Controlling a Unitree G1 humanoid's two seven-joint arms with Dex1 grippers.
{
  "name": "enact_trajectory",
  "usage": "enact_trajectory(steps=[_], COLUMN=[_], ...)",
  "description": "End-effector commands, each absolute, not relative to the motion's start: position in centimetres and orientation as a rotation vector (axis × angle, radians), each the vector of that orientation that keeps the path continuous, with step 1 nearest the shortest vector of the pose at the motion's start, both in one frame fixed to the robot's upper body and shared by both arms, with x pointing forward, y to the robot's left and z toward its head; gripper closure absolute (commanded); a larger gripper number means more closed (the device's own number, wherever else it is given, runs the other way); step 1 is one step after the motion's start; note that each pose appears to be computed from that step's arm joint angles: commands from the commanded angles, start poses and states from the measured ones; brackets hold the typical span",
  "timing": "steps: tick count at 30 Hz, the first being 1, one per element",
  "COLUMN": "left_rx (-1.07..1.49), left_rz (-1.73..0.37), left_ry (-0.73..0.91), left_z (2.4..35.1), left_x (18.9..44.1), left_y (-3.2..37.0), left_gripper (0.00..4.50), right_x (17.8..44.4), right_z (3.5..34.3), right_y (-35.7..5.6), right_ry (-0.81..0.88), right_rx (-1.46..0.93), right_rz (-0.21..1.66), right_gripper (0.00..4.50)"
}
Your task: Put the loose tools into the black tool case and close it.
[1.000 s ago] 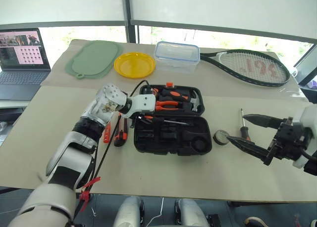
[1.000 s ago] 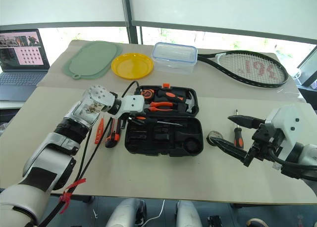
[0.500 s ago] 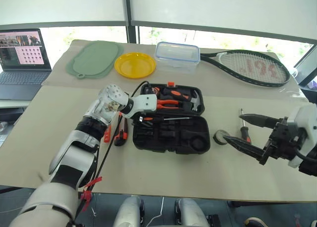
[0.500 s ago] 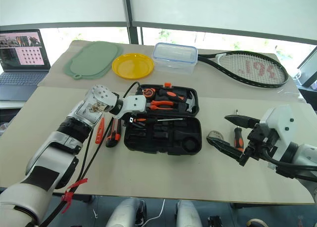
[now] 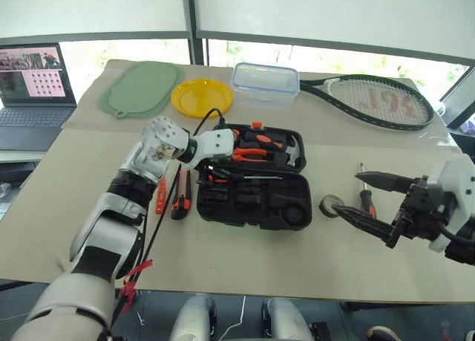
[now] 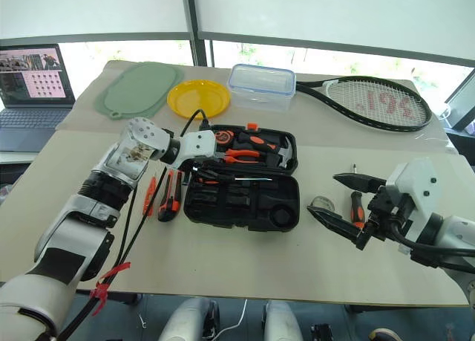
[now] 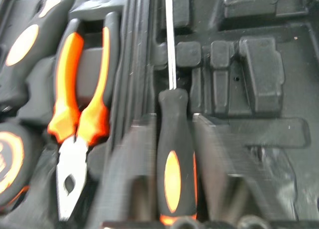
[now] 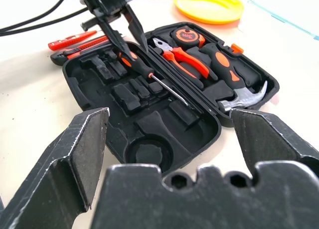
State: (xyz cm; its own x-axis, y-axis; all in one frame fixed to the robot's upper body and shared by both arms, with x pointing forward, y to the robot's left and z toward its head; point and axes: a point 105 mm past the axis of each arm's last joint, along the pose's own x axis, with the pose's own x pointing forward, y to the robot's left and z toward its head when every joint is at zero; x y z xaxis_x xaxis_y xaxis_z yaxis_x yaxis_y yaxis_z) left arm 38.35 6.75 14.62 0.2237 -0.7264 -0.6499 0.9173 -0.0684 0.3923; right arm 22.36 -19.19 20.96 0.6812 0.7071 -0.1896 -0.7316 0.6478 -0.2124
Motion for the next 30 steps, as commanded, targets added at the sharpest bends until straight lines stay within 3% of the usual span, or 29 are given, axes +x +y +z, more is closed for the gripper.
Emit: enact_trajectory(steps=[1, 12, 25, 30], left_rx=[0.959, 1.103, 1.081, 0.96], left_rz=[-1.361, -1.369, -1.389, -1.335], left_ry=[0.194, 0.235, 0.244, 0.188], left_z=[16.0, 13.5, 12.1, 14.7], left_x=[39.0, 39.2, 38.8, 39.5], left_y=[5.8, 6.3, 6.0, 6.3], left_gripper=[4.45, 4.45, 4.45, 4.45], right_x=[22.3, 22.1, 22.7, 23.0], right_z=[21.9, 22.0, 20.8, 20.4], right_y=[-19.0, -19.0, -19.8, -20.7], right_ry=[0.047, 0.036, 0.083, 0.1], right_rx=[-0.297, -0.273, -0.27, -0.261], right_rz=[0.817, 0.806, 0.772, 0.716], right_gripper=[0.0, 0.0, 0.0, 0.0])
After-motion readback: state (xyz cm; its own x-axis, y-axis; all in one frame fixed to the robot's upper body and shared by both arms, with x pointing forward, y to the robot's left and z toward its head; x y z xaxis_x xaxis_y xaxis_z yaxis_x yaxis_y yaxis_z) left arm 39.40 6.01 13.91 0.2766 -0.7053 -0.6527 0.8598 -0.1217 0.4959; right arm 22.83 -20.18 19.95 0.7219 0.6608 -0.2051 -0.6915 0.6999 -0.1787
